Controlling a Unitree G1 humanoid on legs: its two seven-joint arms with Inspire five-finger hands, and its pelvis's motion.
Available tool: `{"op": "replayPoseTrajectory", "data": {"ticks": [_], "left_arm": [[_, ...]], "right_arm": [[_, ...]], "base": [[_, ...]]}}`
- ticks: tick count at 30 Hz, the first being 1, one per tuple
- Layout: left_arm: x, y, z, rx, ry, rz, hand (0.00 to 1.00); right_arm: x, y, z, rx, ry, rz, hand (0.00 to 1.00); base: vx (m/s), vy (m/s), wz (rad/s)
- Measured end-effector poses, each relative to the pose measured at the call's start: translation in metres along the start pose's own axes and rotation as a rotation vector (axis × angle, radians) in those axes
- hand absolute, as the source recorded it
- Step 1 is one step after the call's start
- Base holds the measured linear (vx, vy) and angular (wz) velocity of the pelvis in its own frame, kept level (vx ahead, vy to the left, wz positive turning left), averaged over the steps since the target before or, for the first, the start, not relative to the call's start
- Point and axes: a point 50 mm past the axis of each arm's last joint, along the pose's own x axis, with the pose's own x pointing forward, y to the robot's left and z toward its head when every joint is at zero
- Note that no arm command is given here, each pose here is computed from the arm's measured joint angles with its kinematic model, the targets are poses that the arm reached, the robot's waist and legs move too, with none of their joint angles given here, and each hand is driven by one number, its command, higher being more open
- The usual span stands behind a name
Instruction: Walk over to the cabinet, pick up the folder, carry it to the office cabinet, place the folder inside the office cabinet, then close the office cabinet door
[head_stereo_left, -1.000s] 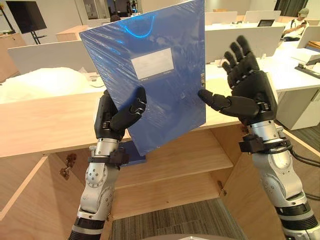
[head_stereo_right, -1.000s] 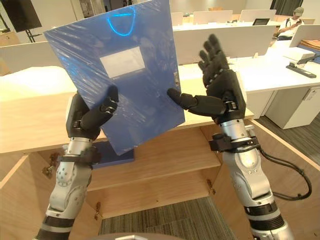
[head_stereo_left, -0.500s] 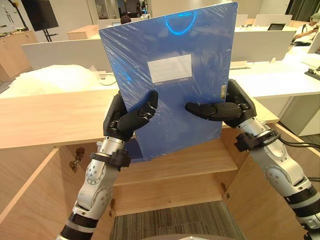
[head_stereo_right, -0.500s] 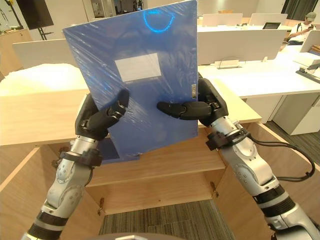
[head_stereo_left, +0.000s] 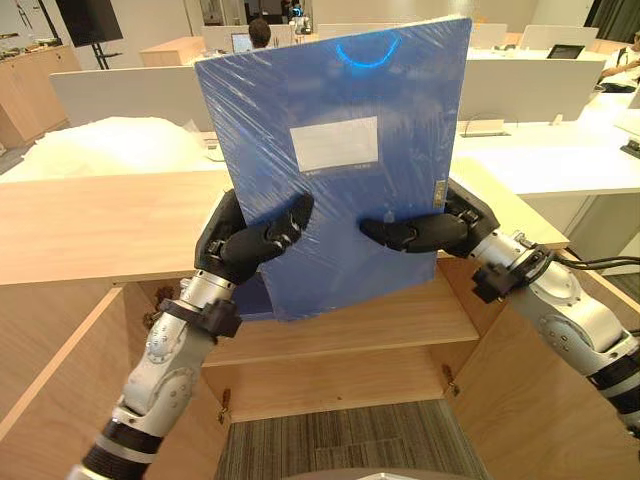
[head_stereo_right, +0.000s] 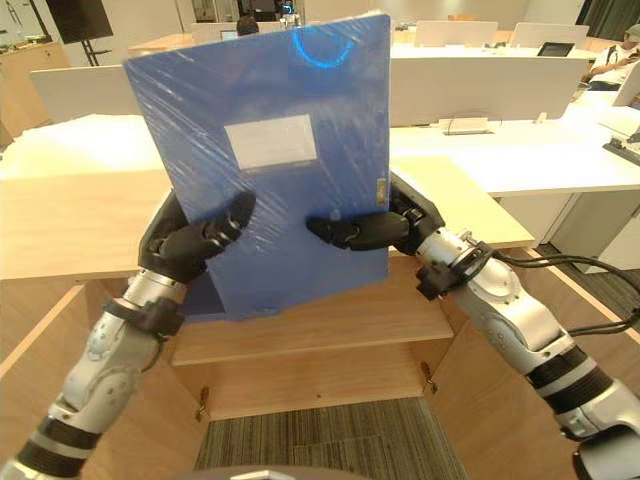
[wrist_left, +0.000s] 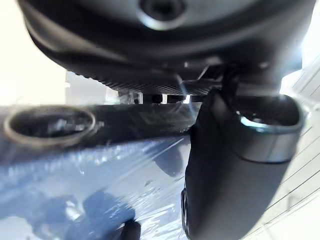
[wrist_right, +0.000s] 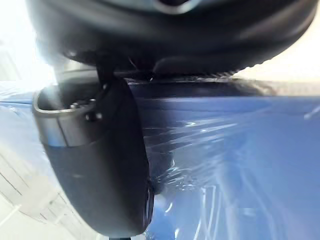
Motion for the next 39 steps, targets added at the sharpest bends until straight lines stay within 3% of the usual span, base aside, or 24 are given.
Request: {"op": "replayPoseTrajectory", "data": {"ticks": [3, 8, 14, 18, 22, 28, 33, 35, 39], "left_arm": [[-0.018, 0.009, -0.015, 0.047, 0.185, -0.050, 1.00], [-0.046, 0.002, -0.064, -0.118, 0.373, -0.039, 1.00], [-0.052, -0.004, -0.090, -0.233, 0.382, 0.031, 1.00], [-0.059, 0.000, -0.097, -0.221, 0.422, 0.018, 1.00], [-0.080, -0.001, -0.121, -0.214, 0.580, -0.016, 1.00], [-0.150, -0.022, -0.182, -0.222, 1.008, -0.108, 1.00], [-0.186, -0.042, -0.227, -0.306, 1.166, 0.109, 1.00], [-0.201, -0.041, -0.242, -0.294, 1.231, 0.364, 1.00], [-0.224, -0.029, -0.245, -0.170, 1.334, 0.675, 1.00]], "right_arm": [[-0.004, 0.000, 0.004, -0.125, 0.040, 0.043, 0.00], [0.001, 0.011, 0.024, -0.524, 0.011, 0.085, 0.00], [0.009, 0.042, 0.049, -0.854, -0.208, 0.119, 0.00], [0.010, 0.055, 0.049, -0.944, -0.263, 0.151, 0.00], [0.010, 0.070, 0.029, -0.978, -0.219, 0.235, 0.00], [-0.007, 0.098, -0.045, -0.843, 0.008, 0.418, 0.00], [-0.023, 0.101, -0.103, -0.772, 0.224, 0.449, 0.00], [-0.028, 0.099, -0.138, -0.785, 0.371, 0.444, 0.00], [-0.035, 0.103, -0.180, -0.799, 0.565, 0.448, 0.00]], "base": [[0.00, 0.002, 0.01], [0.00, 0.002, -0.01], [0.00, 0.001, -0.02], [-0.02, 0.003, 0.00], [0.00, 0.000, 0.00], [0.00, 0.000, 0.00], [0.00, 0.000, 0.00], [-0.04, -0.003, 0.06], [-0.03, -0.003, 0.06]]}}
